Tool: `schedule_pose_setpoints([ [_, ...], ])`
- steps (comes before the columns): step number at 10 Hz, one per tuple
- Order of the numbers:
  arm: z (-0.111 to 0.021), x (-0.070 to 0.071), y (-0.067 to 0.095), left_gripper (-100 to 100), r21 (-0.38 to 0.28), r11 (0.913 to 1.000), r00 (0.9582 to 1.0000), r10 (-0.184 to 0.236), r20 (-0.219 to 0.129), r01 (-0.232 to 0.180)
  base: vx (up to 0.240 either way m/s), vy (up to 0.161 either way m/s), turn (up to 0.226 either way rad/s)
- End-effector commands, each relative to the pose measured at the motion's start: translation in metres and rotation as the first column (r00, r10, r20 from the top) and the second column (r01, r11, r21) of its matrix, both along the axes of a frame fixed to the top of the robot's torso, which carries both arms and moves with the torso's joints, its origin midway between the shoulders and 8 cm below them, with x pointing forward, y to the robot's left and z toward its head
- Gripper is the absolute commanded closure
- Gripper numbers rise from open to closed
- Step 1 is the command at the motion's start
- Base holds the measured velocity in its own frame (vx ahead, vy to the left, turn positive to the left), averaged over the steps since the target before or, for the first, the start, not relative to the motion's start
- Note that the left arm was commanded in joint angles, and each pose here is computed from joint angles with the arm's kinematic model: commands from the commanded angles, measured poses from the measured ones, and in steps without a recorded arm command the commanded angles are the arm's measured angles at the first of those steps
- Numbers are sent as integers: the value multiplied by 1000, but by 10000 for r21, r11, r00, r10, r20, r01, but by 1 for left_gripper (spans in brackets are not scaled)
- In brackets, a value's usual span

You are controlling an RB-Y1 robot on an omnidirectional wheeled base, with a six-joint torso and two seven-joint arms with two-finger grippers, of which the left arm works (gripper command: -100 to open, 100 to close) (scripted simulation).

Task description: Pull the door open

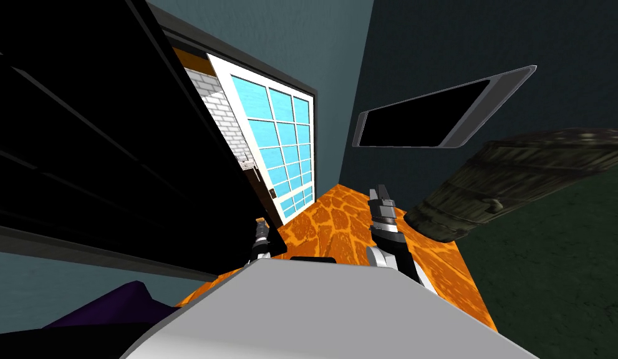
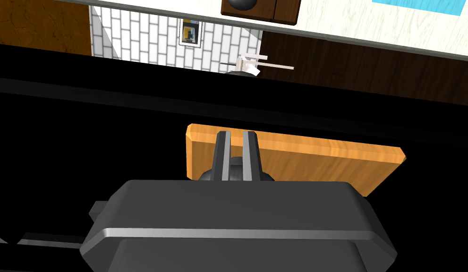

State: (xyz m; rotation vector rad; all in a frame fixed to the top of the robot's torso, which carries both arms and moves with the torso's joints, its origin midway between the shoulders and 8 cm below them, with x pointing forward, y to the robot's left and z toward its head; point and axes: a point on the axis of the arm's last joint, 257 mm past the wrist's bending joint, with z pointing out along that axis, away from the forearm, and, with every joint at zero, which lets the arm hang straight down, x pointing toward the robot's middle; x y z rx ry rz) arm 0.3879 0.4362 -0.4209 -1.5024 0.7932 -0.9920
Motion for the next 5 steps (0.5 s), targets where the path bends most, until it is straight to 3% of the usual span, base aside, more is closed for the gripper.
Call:
schedule_pose_setpoints([
  [1,-7,-20,23,100,-37,9993,9989,362,-292,-363,-28,-5,-2],
  [5,-7,-20,23,100,-37,9993,9989,362,-292,-363,0,1,5],
])
